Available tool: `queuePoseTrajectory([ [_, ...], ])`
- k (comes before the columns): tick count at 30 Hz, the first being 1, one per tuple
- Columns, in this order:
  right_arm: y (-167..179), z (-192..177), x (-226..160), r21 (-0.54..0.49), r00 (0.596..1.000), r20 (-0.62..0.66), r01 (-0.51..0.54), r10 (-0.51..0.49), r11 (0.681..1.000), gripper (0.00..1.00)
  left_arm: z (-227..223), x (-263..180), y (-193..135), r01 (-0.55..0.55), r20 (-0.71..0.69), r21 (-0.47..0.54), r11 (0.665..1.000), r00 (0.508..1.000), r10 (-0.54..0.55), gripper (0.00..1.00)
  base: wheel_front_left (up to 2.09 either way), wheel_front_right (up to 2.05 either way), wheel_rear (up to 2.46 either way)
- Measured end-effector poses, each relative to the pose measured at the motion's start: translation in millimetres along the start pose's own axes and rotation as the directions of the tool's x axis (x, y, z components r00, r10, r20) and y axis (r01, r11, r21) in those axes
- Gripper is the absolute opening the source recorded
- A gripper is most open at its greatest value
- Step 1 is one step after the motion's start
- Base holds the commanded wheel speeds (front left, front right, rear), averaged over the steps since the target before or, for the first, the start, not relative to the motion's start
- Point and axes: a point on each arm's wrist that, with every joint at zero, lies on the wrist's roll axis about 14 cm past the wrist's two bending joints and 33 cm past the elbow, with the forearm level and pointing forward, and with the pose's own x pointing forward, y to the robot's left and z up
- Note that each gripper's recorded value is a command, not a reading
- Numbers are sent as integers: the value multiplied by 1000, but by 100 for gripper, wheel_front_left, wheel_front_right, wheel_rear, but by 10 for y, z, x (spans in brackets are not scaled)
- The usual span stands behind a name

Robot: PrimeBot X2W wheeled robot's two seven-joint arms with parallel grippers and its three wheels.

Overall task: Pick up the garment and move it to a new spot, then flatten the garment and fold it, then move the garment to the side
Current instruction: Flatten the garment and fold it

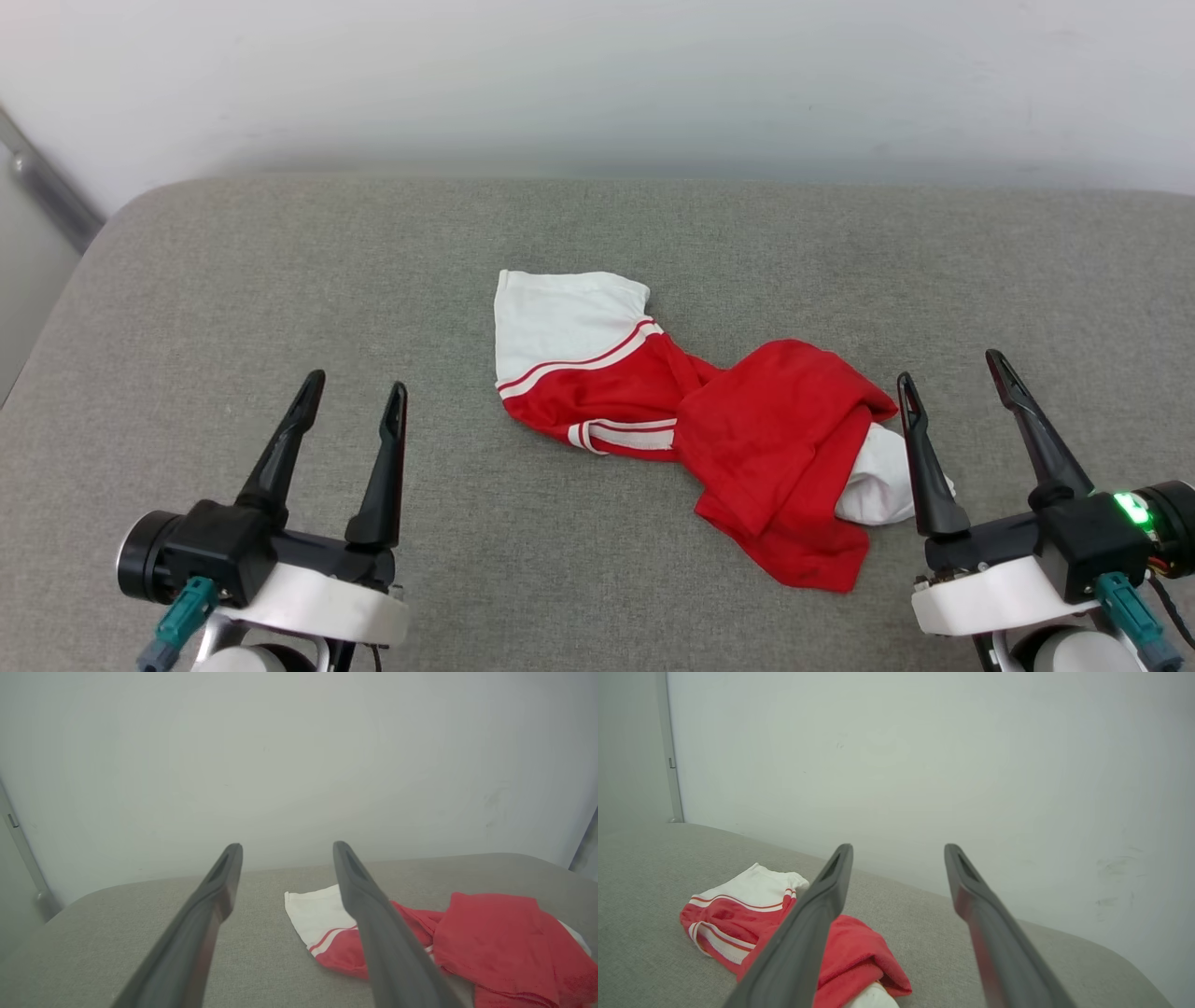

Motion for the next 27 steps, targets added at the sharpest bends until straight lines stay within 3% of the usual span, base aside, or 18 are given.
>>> queuePoseTrajectory([
  [8, 73, -61, -1, 8, 1000, -17, -23, 23, 1000, 100, -28, -29, 7, -6, 0, 22, 1000, 1000, 6, 100, 0, 0, 0],
  [12, 258, -164, -35, 9, 992, -46, -115, 116, 993, 100, -34, -2, 37, -17, 2, 26, 1000, 1000, 17, 100, 0, 0, 0],
  [15, 427, -430, -150, 55, 965, -152, -209, 215, 976, 100, -62, 24, 19, -18, -1, 17, 1000, 1000, 18, 100, 0, 0, 0],
  [20, 702, -751, -268, 151, 819, -396, -387, 414, 910, 100, -175, 45, -20, -13, -29, 1, 1000, 999, 13, 100, 0, 0, 0],
  [24, 841, -948, -398, 237, 639, -568, -476, 518, 847, 100, -236, 82, -39, -7, -43, -10, 1000, 999, 7, 100, 0, 0, 0],
  [27, 852, -1095, -455, 261, 506, -670, -523, 542, 811, 100, -278, 93, -35, -10, -54, -14, 1000, 998, 10, 100, 0, 0, 0],
])
